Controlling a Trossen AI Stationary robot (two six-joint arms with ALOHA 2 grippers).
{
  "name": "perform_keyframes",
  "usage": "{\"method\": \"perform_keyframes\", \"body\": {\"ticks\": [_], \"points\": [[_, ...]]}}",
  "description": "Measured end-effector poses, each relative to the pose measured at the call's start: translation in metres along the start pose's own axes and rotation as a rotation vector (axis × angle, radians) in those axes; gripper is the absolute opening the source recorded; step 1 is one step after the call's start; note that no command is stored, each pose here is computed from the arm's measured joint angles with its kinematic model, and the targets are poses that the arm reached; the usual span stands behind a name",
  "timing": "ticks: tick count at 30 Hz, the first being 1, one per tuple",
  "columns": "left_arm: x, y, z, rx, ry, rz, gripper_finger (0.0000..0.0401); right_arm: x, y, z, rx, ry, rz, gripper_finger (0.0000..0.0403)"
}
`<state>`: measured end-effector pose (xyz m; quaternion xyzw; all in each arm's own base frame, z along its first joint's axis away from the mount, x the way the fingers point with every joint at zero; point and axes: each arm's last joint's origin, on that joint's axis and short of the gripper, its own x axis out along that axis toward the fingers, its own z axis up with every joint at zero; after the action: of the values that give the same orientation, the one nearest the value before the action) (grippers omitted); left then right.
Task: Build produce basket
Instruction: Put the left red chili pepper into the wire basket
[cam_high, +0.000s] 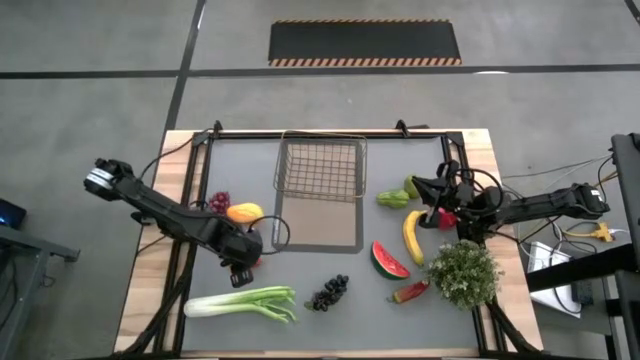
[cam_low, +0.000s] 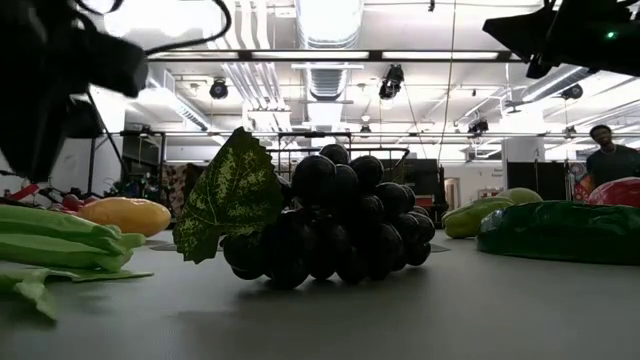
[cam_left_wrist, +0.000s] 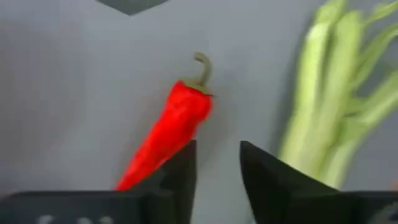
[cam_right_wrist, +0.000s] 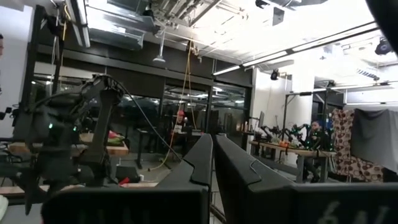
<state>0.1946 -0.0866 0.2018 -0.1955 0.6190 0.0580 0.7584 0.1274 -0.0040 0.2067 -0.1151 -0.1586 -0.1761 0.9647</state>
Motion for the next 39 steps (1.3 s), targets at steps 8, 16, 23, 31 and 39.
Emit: {"method": "perform_keyframes", "body": {"ticks": [8, 16, 23, 31, 39], "points": [[0.032, 0.001, 0.003, 0.198, 0.096, 0.152, 0.0203, 0.000, 0.002, -0.004, -0.009, 0.039, 0.013, 0.0009], [0.055, 0.002, 0.004, 0.238, 0.184, 0.213, 0.0209, 0.001, 0.002, -0.006, -0.015, 0.058, 0.019, 0.0009], [0.055, 0.000, 0.005, 0.270, 0.191, 0.195, 0.0138, 0.001, 0.002, -0.006, -0.016, 0.058, 0.019, 0.0009], [0.028, -0.008, 0.016, 0.283, 0.057, 0.157, 0.0073, 0.001, 0.004, -0.013, -0.040, 0.121, 0.039, 0.0009], [-0.040, -0.011, 0.060, 0.222, -0.569, 0.343, 0.0073, 0.000, 0.006, -0.018, -0.062, 0.170, 0.055, 0.0009]]}}
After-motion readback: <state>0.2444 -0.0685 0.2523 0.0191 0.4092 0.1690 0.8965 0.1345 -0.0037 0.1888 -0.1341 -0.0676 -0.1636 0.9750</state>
